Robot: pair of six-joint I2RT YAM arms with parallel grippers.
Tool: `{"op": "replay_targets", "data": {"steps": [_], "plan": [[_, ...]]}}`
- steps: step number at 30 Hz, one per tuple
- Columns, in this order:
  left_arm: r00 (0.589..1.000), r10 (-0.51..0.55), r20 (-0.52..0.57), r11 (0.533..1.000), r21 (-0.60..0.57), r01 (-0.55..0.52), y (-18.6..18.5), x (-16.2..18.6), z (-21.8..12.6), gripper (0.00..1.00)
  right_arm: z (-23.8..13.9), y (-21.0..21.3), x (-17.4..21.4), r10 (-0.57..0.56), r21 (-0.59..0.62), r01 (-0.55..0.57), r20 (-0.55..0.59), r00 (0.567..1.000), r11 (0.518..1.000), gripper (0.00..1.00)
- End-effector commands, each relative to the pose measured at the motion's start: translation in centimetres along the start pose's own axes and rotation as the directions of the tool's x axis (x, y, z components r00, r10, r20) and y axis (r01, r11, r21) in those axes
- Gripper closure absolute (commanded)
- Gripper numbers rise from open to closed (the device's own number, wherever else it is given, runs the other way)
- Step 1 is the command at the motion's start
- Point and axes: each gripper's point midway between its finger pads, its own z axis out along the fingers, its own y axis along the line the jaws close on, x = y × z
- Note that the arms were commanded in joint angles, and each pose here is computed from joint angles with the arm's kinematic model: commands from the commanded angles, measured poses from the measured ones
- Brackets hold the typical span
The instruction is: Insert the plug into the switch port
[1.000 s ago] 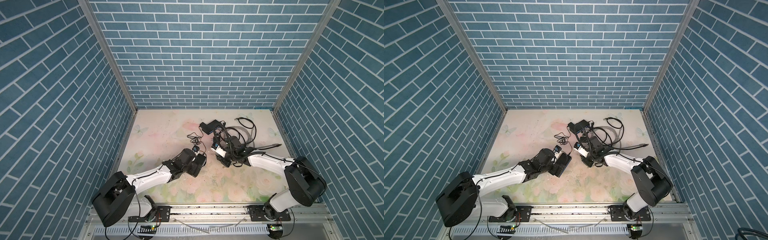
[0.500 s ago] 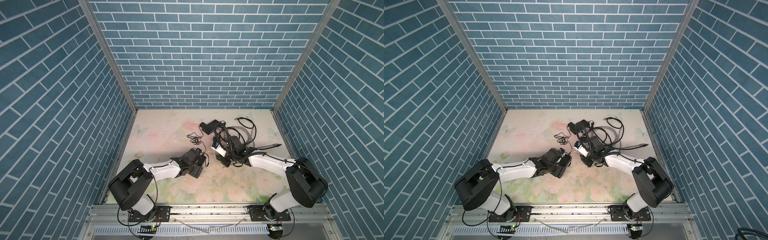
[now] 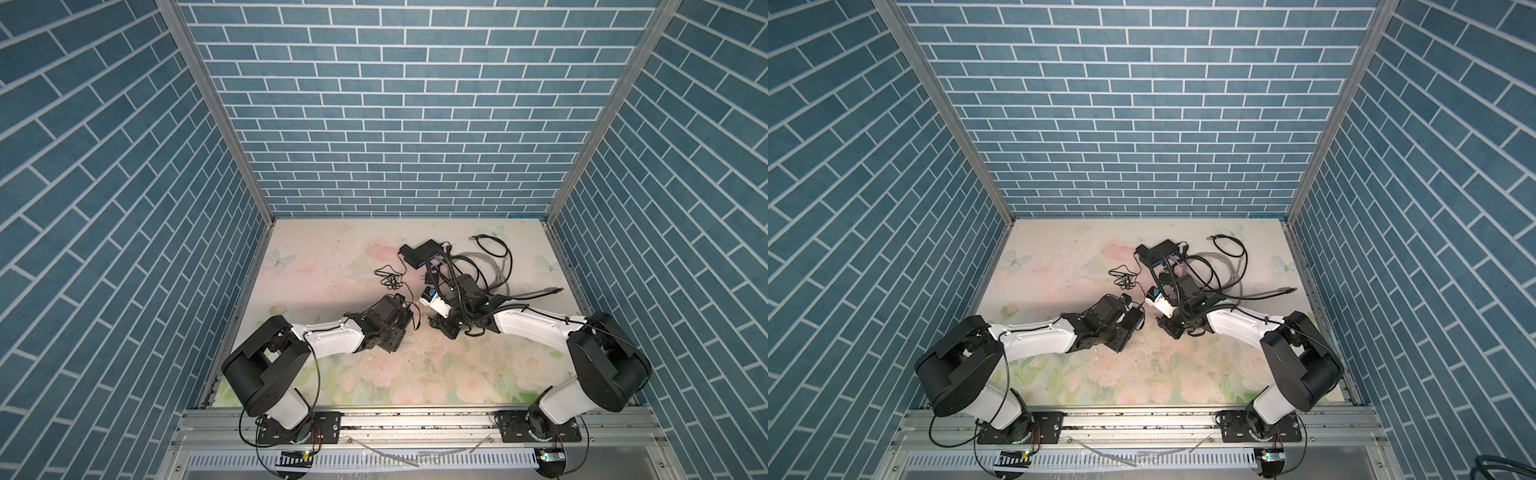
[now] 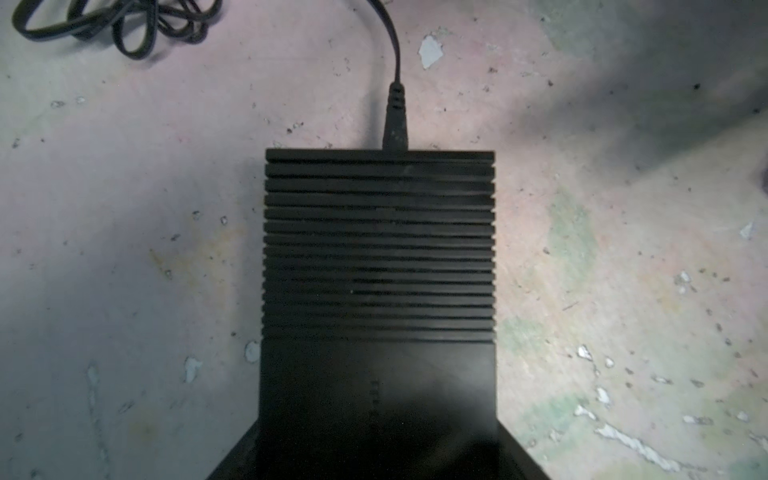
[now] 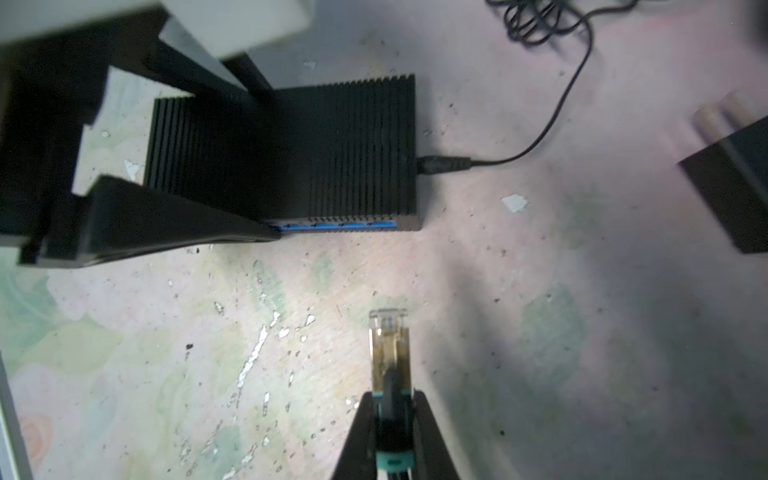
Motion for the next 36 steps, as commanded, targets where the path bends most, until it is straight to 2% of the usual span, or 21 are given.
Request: {"op": "replay_targets", "data": {"steps": [1, 7, 12, 22, 36], "plan": [[1.0, 0.0, 0.013, 1.0, 0.003, 0.0, -0.3, -1.1, -0.6, 0.48, 0.6, 1.4, 0.2, 0.063, -0.079, -0.067, -0.046, 0.997, 0.995, 1.0], [0.997, 0.008, 0.071, 0.999, 0.041, -0.011, -0.9, -2.6, -1.7, 0.49, 1.4, 1.3, -0.5, 0.088, -0.089, -0.091, -0.04, 0.995, 0.992, 1.0], [0.996, 0.014, 0.087, 0.999, 0.05, -0.019, -1.1, -2.8, -2.0, 0.49, 1.6, 1.3, -2.0, 0.1, -0.114, -0.1, -0.007, 0.995, 0.988, 1.0], [0.99, 0.027, 0.141, 0.995, 0.093, -0.041, -2.1, -3.4, -2.7, 0.49, 2.8, 0.8, -3.1, 0.109, -0.123, -0.11, -0.011, 0.994, 0.986, 1.0], [0.988, 0.123, 0.089, 0.99, 0.058, -0.129, -2.8, -2.2, -2.3, 0.49, 2.5, -0.6, -5.6, 0.095, -0.071, -0.093, 0.03, 0.995, 0.993, 1.0]]}}
